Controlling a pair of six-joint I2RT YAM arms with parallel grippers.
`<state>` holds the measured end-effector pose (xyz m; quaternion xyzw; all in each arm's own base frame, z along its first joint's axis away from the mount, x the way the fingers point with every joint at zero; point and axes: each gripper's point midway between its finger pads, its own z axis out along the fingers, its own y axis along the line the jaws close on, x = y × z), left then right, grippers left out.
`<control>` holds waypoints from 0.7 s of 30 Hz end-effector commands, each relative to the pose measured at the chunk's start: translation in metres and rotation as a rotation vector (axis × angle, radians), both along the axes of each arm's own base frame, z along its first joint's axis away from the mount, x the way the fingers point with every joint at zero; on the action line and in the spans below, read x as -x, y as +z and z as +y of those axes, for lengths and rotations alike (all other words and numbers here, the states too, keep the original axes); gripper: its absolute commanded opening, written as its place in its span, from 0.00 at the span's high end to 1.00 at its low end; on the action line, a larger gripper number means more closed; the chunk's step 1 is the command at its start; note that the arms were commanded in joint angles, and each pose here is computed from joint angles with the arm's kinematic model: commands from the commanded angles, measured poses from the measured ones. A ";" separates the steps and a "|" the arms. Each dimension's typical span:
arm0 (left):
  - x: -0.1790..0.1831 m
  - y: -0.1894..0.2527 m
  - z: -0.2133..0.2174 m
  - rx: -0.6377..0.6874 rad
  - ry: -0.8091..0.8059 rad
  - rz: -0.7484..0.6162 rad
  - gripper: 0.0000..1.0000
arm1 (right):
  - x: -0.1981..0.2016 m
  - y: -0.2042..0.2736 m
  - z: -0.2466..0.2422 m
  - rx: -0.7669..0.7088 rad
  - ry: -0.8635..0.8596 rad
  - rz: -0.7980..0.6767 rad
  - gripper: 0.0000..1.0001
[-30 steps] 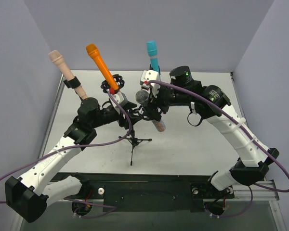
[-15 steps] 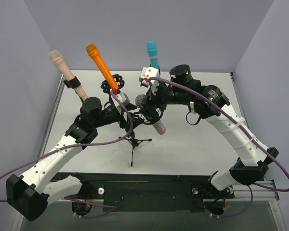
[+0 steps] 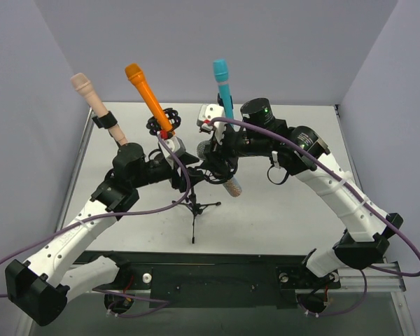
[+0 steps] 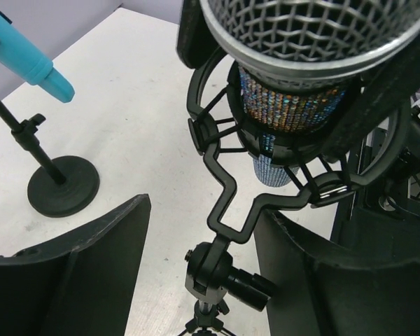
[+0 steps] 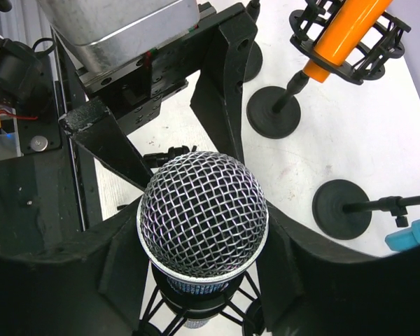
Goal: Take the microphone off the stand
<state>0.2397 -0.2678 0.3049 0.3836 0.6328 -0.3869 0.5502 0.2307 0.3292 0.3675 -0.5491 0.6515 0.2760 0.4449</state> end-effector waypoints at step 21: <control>0.002 -0.003 -0.001 -0.020 -0.064 -0.110 0.44 | 0.014 0.078 0.035 -0.088 0.079 -0.190 1.00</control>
